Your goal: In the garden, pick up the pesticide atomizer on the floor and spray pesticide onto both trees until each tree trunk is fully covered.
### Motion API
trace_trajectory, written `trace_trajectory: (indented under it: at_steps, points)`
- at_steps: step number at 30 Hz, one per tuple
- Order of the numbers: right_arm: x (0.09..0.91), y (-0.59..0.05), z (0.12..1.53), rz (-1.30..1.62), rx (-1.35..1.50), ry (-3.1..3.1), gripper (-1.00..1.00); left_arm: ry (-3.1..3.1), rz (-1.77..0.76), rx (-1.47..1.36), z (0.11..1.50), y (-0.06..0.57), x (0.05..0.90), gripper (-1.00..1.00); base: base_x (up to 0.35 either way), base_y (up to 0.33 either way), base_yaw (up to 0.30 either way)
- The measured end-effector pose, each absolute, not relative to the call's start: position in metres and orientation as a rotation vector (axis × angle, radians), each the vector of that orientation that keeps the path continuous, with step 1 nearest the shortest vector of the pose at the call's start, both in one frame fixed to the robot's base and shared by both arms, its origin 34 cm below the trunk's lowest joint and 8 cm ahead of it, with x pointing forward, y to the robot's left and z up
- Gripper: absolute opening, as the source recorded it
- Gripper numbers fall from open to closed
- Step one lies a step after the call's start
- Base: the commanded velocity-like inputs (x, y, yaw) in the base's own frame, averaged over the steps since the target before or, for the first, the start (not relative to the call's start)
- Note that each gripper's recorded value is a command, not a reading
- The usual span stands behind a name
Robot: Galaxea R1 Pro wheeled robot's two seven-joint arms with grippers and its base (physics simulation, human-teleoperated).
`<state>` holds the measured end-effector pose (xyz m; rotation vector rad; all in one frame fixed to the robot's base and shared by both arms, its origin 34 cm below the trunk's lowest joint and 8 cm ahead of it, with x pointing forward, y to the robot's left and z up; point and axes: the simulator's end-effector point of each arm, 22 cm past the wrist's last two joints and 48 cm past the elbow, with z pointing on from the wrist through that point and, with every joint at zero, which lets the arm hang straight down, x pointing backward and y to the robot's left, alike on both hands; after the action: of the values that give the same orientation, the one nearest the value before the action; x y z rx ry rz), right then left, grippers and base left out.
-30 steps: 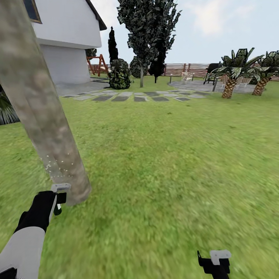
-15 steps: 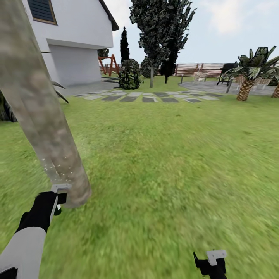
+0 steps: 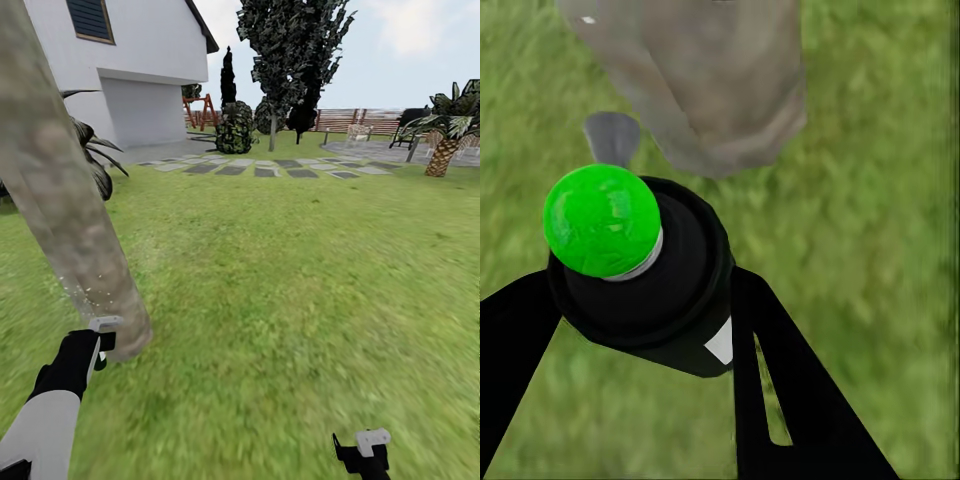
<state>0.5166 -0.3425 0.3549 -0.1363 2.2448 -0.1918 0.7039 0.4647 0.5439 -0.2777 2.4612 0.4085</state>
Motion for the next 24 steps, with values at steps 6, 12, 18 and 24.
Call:
trace_trajectory:
  at_steps: [6, 12, 18, 24]
  points:
    - [0.5167, -0.3424, 0.3549, -0.192, -0.136, 2.245, 1.0, 2.461, 0.408, -0.278, 0.544, 0.4647, 0.7039, -1.0, 0.101, -0.264, 0.111]
    - [0.5167, -0.3423, 0.3549, -0.192, -0.137, 2.245, 1.0, 2.46, 0.41, -0.28, 0.5445, 0.466, 0.7037, -1.0, 0.098, -0.265, 0.272]
    - [0.5167, -0.3422, 0.3549, -0.191, -0.138, 2.245, 1.0, 2.461, 0.41, -0.279, 0.5441, 0.4657, 0.7036, -1.0, 0.143, -0.265, 0.277]
    - [0.5166, -0.3425, 0.3549, -0.192, -0.137, 2.245, 1.0, 2.461, 0.411, -0.28, 0.5442, 0.4661, 0.7035, -1.0, 0.155, -0.265, 0.149]
